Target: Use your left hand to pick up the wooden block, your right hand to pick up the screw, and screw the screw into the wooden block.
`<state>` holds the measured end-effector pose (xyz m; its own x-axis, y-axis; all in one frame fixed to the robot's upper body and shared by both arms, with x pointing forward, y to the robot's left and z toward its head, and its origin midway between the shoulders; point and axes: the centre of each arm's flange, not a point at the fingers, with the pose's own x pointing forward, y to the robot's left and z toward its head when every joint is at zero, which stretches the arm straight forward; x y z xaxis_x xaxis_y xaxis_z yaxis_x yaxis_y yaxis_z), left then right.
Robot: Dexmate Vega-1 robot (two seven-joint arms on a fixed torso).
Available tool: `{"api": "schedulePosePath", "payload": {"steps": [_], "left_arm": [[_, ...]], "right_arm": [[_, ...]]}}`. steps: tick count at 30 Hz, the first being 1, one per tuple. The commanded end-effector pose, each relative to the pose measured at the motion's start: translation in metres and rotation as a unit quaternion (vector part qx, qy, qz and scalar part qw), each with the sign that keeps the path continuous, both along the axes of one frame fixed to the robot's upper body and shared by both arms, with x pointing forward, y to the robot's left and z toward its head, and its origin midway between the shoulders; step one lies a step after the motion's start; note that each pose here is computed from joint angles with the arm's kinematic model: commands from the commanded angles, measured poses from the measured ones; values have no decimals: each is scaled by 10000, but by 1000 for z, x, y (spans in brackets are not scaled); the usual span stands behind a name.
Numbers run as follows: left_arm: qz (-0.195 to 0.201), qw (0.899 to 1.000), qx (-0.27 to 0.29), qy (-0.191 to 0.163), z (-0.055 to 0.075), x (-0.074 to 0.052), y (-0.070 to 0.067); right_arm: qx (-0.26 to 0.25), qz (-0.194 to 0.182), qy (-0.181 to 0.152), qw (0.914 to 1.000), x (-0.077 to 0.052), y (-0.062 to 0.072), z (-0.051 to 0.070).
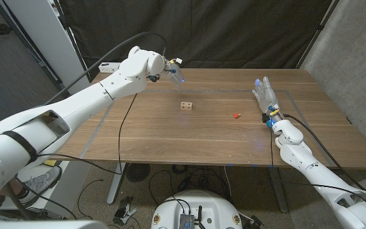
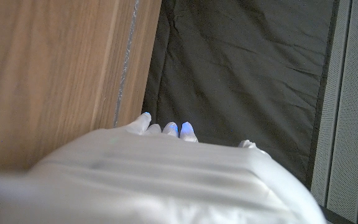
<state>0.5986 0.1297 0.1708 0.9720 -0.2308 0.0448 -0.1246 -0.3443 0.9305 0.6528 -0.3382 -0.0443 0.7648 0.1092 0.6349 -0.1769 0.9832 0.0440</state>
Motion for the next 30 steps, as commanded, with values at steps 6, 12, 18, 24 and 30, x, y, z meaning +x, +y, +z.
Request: {"api": "schedulePosePath", "payload": {"steps": [6, 12, 18, 24, 30], "left_arm": [[32, 9998, 89, 151, -15, 25, -6], [14, 9992, -42, 399, -18, 39, -7], [-20, 9981, 41, 615, -22, 45, -14], [-55, 9968, 112, 795, -27, 47, -22], [-121, 9963, 170, 830, -31, 42, -24]], "right_arm": [[-36, 57, -22, 10000, -1, 4, 1], [-32, 35, -9, 10000, -2, 4, 1], [-11, 3, 10, 10000, -2, 3, 1], [11, -9, 28, 10000, 0, 3, -1], [46, -26, 24, 10000, 3, 5, -1]]}}
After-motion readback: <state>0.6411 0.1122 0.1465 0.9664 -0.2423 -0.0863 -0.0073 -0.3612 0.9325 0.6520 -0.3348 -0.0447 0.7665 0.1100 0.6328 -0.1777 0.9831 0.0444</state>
